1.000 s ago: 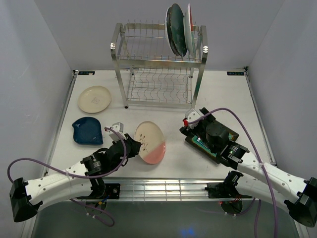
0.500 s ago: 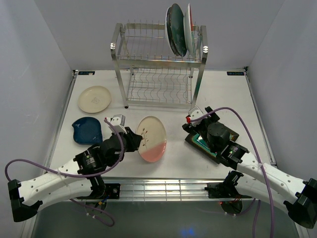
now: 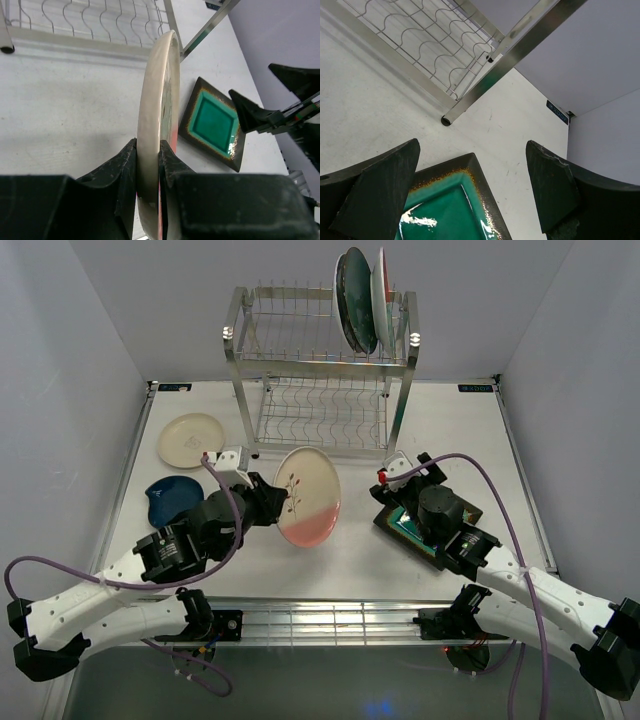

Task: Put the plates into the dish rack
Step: Insert the plate into the dish rack.

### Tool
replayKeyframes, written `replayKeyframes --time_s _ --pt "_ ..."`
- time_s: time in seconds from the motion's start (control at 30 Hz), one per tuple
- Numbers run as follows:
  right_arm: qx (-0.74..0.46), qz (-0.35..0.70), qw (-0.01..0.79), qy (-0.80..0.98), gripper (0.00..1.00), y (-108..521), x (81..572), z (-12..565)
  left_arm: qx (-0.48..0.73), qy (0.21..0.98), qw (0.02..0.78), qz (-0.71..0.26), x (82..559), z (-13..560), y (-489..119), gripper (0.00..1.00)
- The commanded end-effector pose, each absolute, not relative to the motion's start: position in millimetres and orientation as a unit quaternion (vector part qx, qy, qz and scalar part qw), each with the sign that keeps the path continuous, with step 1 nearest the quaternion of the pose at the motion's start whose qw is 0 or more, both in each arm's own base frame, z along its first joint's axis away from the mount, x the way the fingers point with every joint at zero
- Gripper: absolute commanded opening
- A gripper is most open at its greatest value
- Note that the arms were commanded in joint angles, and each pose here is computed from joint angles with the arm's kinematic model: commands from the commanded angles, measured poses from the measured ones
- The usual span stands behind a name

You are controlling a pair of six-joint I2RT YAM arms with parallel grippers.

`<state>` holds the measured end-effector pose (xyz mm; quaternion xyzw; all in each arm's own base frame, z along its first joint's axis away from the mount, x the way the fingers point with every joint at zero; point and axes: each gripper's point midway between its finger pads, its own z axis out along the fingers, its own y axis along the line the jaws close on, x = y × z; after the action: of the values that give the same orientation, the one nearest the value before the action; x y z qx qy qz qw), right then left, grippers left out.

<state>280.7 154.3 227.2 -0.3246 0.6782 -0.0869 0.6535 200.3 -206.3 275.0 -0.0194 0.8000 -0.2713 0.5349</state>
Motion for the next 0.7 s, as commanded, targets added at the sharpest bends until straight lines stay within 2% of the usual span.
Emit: replayKeyframes --time_s 0.0,0.3,0.67 --pt "-0.286 -0.093 0.679 0.67 0.92 146.4 285.4 242.8 -0.062 0.739 0.588 -0.323 208.4 353.9 -203.1 0.0" --pt "-0.277 -0.1 0.679 0.673 0.92 141.1 288.2 242.9 -0.062 0.709 0.616 -0.337 209.7 420.2 -199.0 0.0" --pt "-0.277 -0.102 0.677 0.674 0.92 138.7 289.9 241.0 -0.07 0.669 0.672 -0.308 227.0 489.9 -196.5 0.0"
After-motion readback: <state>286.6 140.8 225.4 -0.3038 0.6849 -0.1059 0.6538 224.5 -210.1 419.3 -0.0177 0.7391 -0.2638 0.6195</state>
